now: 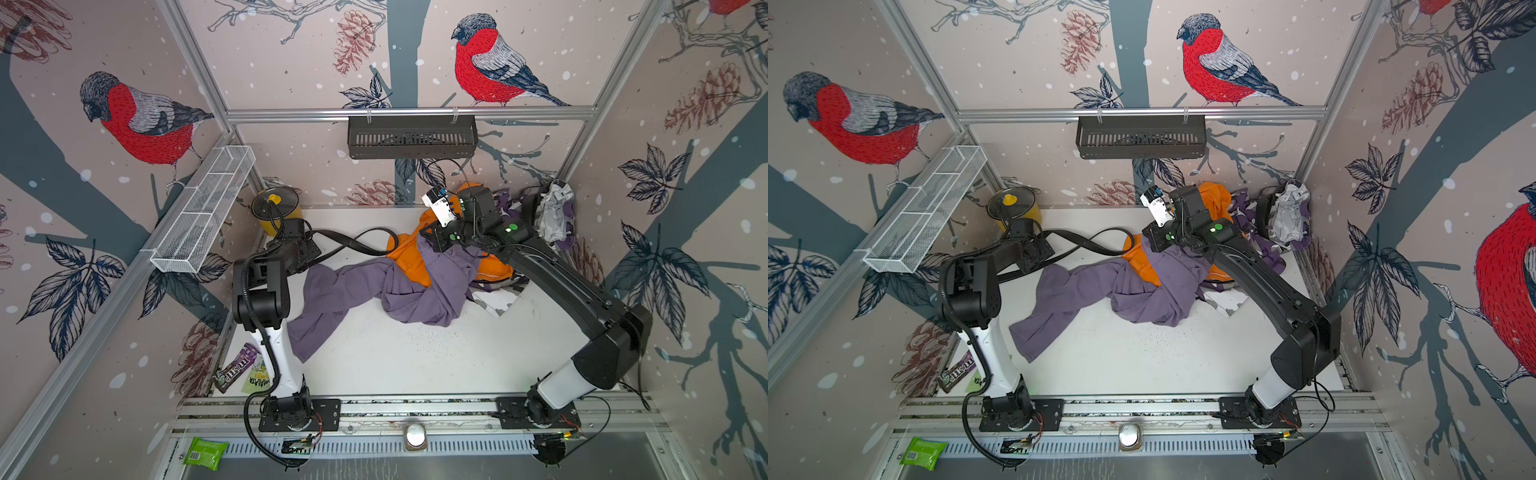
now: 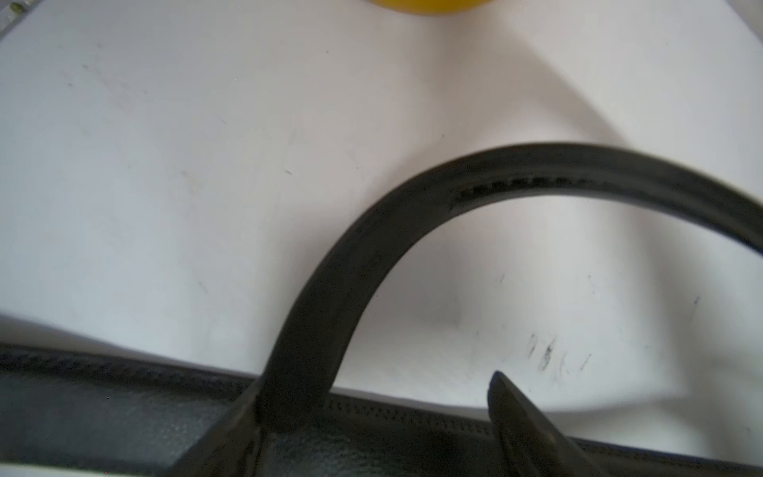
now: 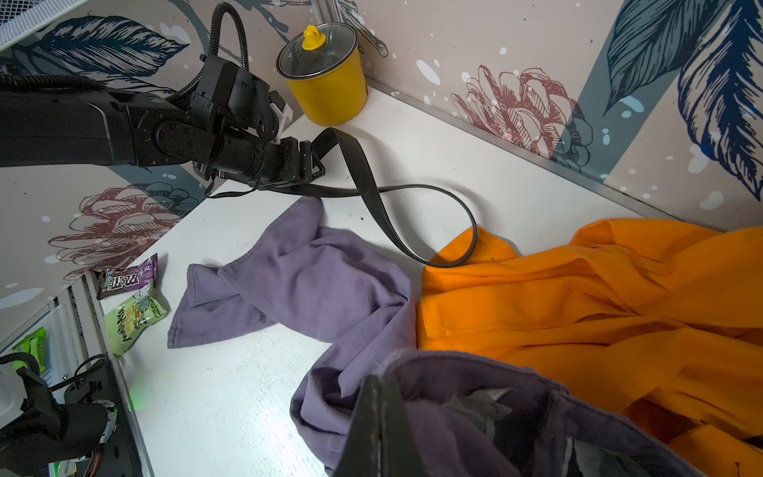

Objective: Remove the belt from the trousers
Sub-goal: Place the belt at the center of the board.

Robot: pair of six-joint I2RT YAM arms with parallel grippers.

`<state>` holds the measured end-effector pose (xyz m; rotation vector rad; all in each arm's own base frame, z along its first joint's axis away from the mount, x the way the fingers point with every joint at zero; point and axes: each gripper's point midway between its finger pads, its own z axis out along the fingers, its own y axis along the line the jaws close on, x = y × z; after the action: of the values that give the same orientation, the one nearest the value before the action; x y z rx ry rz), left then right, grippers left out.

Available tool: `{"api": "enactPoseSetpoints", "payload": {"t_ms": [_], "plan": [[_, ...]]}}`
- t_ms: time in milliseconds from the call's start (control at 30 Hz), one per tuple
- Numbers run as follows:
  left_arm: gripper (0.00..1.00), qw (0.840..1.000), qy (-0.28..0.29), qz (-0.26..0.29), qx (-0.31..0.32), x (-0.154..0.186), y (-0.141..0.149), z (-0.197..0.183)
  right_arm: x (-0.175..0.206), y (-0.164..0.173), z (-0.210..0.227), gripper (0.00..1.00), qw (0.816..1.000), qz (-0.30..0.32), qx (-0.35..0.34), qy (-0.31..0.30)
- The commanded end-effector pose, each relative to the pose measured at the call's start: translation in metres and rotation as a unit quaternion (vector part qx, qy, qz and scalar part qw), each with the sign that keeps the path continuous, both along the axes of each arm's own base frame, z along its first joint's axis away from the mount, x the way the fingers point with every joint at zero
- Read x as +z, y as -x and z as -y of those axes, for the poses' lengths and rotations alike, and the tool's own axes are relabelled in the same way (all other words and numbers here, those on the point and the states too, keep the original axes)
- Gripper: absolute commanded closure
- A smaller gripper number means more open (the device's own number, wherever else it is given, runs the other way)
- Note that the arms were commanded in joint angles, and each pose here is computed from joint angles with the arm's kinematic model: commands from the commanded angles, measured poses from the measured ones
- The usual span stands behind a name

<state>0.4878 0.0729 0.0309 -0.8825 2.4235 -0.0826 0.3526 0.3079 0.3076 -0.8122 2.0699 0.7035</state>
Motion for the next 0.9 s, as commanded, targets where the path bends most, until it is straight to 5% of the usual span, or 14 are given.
{"api": "enactPoseSetpoints", "payload": {"t_ms": [0,200,433,867], "plan": [[0.18,0.998,0.033,-0.044,0.017,-0.013,0.033,0.007,0.012,-0.001,0.001,1.00,1.000,0.021,-0.001,-0.004],[0.18,0.998,0.059,-0.024,0.011,-0.003,0.053,0.020,0.009,-0.001,-0.005,1.00,1.000,0.014,0.008,-0.015],[0.30,0.992,0.122,-0.031,0.011,-0.045,0.052,0.041,-0.002,0.007,-0.056,1.00,0.997,0.000,0.071,-0.028],[0.34,0.990,0.134,0.051,-0.006,-0.026,-0.052,0.063,-0.007,0.022,-0.143,1.00,0.981,-0.013,0.168,-0.093]]}}
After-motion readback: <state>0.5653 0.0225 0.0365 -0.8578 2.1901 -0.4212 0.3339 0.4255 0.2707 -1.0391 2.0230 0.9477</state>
